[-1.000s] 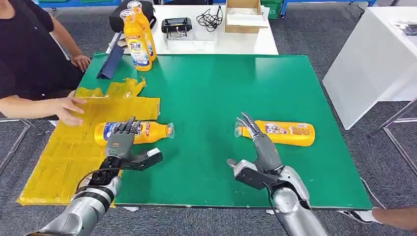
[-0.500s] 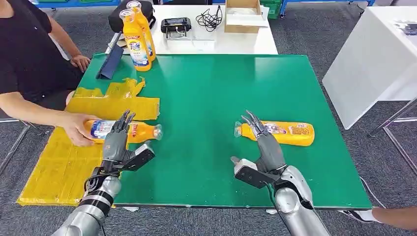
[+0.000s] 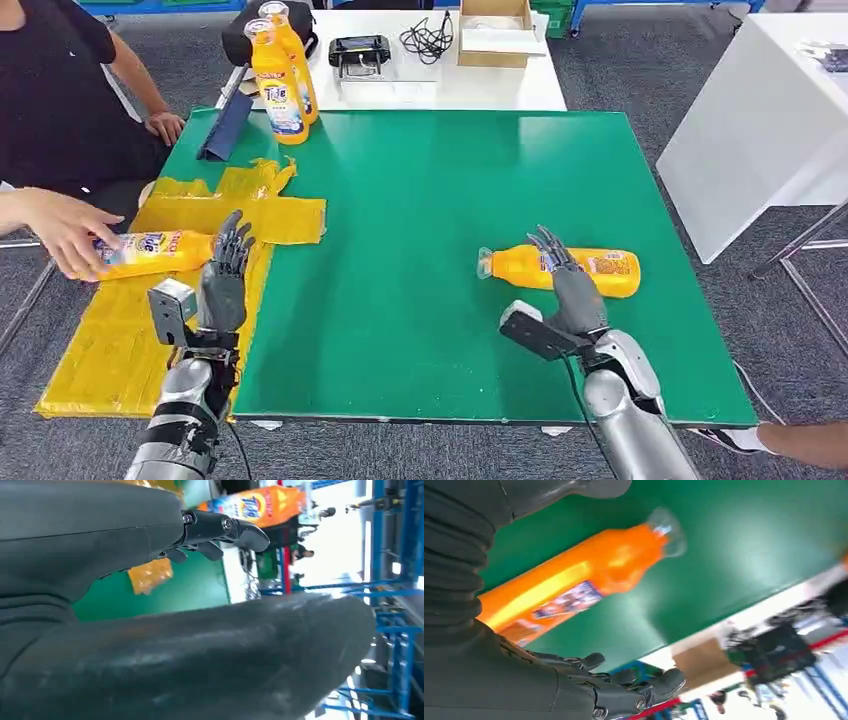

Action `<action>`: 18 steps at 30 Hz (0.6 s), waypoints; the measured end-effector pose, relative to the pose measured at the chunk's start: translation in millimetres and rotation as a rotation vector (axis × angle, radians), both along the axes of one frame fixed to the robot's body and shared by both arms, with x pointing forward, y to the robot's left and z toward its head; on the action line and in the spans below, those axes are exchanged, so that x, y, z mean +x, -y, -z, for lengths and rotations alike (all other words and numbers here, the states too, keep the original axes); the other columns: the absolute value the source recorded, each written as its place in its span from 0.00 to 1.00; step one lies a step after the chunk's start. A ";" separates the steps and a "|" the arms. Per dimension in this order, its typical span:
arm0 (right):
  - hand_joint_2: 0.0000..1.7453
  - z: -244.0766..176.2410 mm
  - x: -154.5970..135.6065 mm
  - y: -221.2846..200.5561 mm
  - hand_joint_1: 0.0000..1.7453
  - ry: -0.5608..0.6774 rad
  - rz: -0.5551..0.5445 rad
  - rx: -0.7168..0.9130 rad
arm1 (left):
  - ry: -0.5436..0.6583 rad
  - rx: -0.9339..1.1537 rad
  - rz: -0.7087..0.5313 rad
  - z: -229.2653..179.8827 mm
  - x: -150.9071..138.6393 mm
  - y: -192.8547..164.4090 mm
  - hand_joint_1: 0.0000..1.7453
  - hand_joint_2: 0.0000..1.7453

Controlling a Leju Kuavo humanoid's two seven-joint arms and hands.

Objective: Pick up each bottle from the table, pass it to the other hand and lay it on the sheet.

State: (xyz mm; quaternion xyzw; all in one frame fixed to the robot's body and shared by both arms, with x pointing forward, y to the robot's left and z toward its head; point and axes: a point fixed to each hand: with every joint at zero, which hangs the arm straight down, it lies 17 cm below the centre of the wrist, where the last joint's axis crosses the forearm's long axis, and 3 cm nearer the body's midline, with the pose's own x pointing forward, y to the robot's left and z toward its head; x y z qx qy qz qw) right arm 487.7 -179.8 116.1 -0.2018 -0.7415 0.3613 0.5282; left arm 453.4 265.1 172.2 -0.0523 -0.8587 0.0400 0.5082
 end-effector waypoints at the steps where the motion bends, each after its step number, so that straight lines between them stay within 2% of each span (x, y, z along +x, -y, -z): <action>1: 1.00 1.7 2.2 3.6 0.00 -0.004 0.007 -0.005 | 0.005 -0.005 0.000 -2.2 -1.3 1.2 0.00 0.00; 9: 1.00 11.2 10.1 16.5 0.00 -0.033 0.037 -0.014 | 0.030 -0.029 -0.001 -12.5 -5.9 2.5 0.00 0.00; 13: 1.00 18.2 14.1 33.2 0.00 -0.055 0.076 -0.032 | 0.046 -0.012 0.016 -17.1 -14.7 13.9 0.00 0.00; 18: 1.00 23.3 43.2 57.4 0.00 -0.131 0.113 -0.095 | 0.063 -0.009 0.030 -34.8 -14.2 27.8 0.00 0.00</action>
